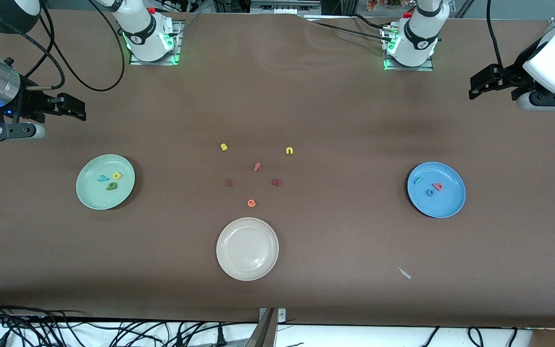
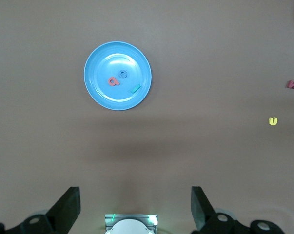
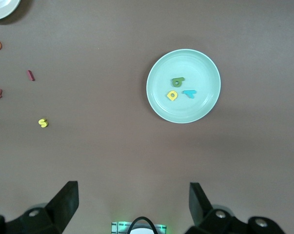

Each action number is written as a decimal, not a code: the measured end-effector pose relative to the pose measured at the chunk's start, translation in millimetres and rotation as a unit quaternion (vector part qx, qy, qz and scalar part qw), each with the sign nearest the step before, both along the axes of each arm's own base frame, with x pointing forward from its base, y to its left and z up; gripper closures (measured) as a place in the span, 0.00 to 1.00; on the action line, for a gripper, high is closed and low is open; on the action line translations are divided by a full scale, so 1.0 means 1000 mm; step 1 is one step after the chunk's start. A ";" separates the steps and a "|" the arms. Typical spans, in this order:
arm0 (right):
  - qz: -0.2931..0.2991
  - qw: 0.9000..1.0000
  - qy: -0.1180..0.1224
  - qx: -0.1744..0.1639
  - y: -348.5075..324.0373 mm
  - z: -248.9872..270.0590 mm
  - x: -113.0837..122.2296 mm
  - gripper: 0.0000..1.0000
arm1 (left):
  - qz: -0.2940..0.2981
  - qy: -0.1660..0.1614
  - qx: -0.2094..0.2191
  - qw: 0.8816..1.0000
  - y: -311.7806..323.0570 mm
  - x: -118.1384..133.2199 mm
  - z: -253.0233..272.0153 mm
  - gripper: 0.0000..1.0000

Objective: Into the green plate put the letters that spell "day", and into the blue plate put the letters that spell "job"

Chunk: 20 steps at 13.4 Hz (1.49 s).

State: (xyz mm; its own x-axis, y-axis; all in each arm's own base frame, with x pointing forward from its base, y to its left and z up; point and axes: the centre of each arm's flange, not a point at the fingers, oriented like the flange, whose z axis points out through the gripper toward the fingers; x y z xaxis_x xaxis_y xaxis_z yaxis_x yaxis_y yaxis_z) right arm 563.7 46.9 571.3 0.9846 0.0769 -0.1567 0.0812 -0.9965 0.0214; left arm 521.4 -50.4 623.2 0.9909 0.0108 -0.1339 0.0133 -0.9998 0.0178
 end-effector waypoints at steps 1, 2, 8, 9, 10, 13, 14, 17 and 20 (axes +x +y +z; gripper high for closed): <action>0.000 1.000 0.001 0.000 0.000 -0.001 0.000 0.00 | 0.001 -0.005 0.001 1.000 0.001 -0.004 -0.003 0.00; -0.002 1.000 0.001 0.000 -0.002 -0.001 0.000 0.00 | 0.002 -0.010 0.001 1.000 0.002 -0.009 -0.005 0.00; -0.006 1.000 0.003 -0.001 -0.006 -0.003 0.002 0.00 | 0.013 -0.019 0.002 1.000 0.012 -0.014 -0.005 0.00; -0.006 1.000 0.003 -0.001 -0.006 -0.003 0.002 0.00 | 0.014 -0.019 0.002 1.000 0.013 -0.014 -0.005 0.00; -0.006 1.000 0.003 -0.001 -0.006 -0.003 0.002 0.00 | 0.015 -0.019 0.002 1.000 0.014 -0.014 -0.005 0.00; -0.006 1.000 0.003 -0.001 -0.006 -0.003 0.002 0.00 | 0.015 -0.018 0.002 1.000 0.014 -0.014 -0.006 0.00; -0.006 1.000 0.003 -0.001 -0.006 -0.003 0.002 0.00 | 0.015 -0.018 0.002 1.000 0.014 -0.014 -0.006 0.00; -0.006 1.000 0.003 -0.001 -0.006 -0.003 0.002 0.00 | 0.015 -0.018 0.002 1.000 0.014 -0.014 -0.006 0.00; -0.006 1.000 0.003 -0.001 -0.006 -0.003 0.002 0.00 | 0.015 -0.018 0.002 1.000 0.014 -0.014 -0.006 0.00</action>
